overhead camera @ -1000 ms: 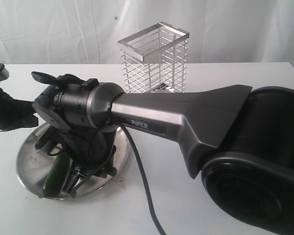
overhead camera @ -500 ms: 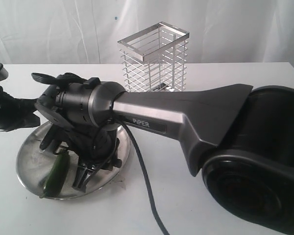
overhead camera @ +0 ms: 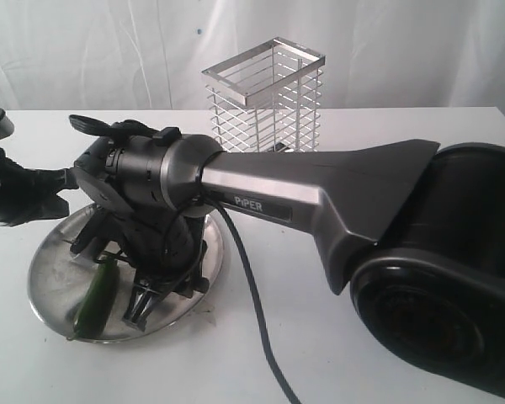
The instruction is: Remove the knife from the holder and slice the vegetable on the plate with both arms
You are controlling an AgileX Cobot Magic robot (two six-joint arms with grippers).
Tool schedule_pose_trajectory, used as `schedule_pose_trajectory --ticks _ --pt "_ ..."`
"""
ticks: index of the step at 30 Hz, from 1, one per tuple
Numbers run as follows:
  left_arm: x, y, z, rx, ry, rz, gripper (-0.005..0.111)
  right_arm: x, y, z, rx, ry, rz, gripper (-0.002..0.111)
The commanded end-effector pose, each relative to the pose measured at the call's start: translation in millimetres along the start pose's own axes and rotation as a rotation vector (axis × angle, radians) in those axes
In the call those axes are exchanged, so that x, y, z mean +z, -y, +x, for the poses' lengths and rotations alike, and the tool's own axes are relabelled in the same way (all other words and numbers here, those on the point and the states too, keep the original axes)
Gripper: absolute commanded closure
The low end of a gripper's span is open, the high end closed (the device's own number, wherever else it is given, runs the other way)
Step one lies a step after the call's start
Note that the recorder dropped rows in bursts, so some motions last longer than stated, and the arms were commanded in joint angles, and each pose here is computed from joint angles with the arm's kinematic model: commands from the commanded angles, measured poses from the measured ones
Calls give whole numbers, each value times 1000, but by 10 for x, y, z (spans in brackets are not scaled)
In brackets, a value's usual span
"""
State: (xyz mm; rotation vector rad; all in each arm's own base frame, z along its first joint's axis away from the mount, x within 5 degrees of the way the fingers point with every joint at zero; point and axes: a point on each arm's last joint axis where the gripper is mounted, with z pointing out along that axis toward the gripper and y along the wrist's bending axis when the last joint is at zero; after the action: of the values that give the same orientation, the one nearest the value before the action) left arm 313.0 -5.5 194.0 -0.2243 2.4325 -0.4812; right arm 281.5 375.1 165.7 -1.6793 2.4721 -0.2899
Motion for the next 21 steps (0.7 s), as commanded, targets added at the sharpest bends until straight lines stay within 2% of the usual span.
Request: schedule_pose_trajectory --ticks 1,21 --pt "-20 17 15 -21 -3 16 107 -45 6 -2 -3 12 -11 108" --pt "-16 27 28 -18 -16 28 107 -251 65 52 -3 44 22 108"
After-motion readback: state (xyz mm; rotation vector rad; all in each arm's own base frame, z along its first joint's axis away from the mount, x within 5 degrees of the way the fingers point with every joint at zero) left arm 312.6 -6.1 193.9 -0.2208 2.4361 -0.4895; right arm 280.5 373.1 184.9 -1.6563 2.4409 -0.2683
